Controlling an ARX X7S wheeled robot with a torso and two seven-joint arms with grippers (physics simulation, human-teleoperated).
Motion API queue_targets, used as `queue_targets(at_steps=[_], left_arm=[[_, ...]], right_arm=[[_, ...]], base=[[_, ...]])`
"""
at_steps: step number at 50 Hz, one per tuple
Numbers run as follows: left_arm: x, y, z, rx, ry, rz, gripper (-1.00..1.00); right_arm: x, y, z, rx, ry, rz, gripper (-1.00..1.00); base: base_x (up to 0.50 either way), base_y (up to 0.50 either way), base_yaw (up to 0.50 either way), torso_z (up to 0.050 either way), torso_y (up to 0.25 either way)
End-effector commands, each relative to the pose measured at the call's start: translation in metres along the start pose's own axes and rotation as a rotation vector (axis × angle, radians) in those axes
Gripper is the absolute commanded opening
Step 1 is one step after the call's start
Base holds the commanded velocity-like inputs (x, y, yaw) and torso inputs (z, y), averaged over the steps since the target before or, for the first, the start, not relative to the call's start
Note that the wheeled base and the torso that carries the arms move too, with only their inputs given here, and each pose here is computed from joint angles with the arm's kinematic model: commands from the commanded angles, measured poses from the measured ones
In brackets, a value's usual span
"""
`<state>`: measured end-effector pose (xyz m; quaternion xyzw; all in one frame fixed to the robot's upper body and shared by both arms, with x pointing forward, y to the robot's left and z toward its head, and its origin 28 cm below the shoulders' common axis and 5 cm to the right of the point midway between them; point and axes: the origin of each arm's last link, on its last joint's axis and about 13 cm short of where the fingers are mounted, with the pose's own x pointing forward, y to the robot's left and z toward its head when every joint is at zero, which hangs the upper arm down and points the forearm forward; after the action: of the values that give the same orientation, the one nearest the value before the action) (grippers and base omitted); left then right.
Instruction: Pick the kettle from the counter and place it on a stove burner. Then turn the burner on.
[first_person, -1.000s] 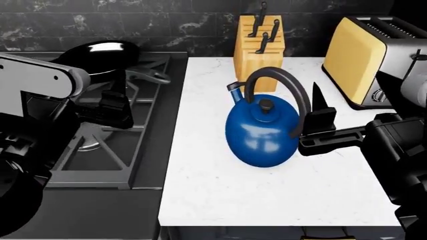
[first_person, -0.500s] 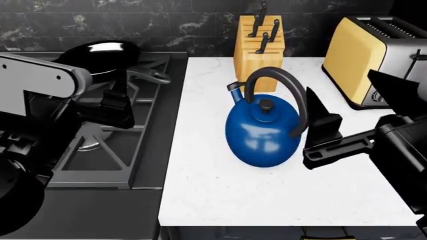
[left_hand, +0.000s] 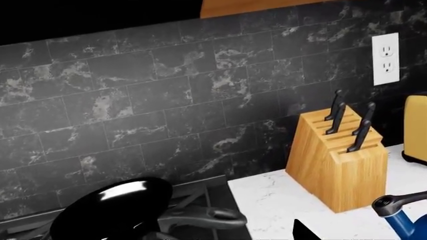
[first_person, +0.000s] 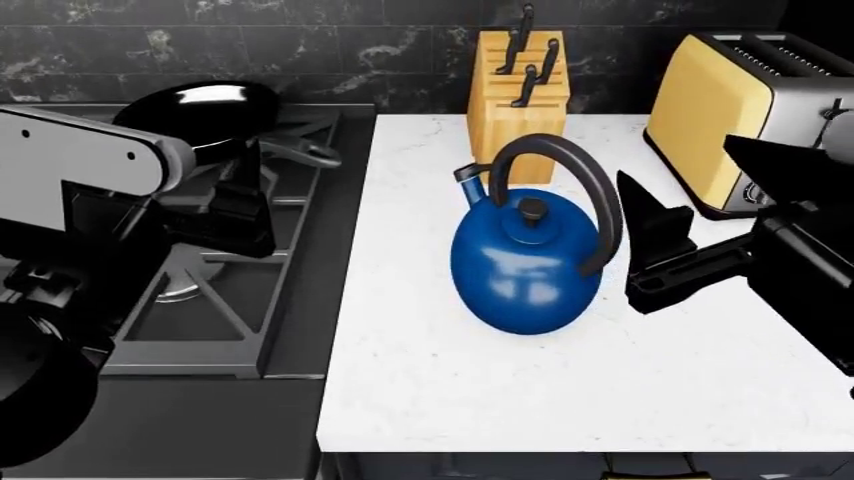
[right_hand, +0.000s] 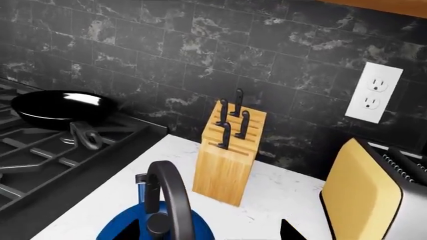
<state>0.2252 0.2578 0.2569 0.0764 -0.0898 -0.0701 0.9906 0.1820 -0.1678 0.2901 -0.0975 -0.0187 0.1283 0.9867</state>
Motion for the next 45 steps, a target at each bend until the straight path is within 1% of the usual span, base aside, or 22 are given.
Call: queue_targets(at_steps=[1, 14, 29, 45], left_arm=[[-0.001, 0.0, -0.001, 0.001, 0.003, 0.001, 1.0], [0.001, 0.0, -0.004, 0.004, 0.01, 0.0, 1.0], [-0.001, -0.001, -0.005, -0.002, 0.009, 0.005, 1.0], [0.004, 0.0, -0.007, 0.001, 0.014, 0.006, 1.0]], right_arm=[[0.015, -0.005, 0.0, -0.01, 0.038, 0.054, 1.0], [0.032, -0.006, -0.003, -0.026, 0.076, 0.15, 1.0], [0.049, -0.013, -0.005, -0.012, 0.105, 0.161, 1.0], [0.069, -0.011, -0.008, -0.022, 0.121, 0.206, 1.0]], base=[[0.0, 0.0, 0.0, 0.0, 0.0], [0.0, 0.0, 0.0, 0.0, 0.0], [0.0, 0.0, 0.0, 0.0, 0.0], [0.0, 0.0, 0.0, 0.0, 0.0]])
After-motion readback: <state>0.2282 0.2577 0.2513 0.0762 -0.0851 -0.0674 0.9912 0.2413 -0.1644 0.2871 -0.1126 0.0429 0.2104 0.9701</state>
